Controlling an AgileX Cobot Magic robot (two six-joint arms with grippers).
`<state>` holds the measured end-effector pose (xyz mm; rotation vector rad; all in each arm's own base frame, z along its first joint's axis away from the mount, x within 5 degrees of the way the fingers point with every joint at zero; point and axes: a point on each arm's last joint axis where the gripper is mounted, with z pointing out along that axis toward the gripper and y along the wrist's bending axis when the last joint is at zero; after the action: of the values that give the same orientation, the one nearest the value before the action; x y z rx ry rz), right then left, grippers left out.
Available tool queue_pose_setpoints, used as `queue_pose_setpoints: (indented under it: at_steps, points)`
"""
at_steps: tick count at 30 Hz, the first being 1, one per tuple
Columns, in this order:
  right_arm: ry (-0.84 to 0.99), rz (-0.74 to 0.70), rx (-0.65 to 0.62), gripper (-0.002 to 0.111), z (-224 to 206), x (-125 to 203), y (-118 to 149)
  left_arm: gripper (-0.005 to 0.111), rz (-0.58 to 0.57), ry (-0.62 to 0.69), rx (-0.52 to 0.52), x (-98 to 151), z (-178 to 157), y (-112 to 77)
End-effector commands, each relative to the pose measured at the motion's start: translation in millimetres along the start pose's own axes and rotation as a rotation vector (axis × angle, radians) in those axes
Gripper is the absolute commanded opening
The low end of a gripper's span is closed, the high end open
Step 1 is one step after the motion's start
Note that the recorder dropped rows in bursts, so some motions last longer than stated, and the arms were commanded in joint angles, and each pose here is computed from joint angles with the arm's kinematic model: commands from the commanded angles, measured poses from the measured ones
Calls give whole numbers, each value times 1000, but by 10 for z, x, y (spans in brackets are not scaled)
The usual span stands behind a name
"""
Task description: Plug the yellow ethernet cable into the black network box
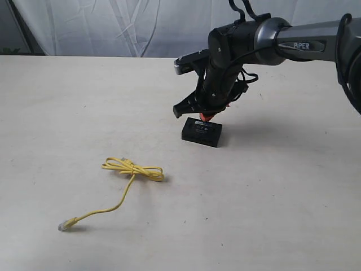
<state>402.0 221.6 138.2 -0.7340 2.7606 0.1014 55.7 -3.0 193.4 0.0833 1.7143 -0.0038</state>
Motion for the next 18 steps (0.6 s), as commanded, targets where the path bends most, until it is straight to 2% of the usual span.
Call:
queue_pose_setpoints:
  at_steps: [1,9,18]
  points:
    - [5,-13,-40,0,-2,5,27,0,-4,-7,-5,7,-1,2]
    - [175,-23,-46,0,139,171,22,0,-4,-7,-5,7,-1,2]
    - [382,24,-50,0,86,350,31,0,-4,-7,-5,7,-1,2]
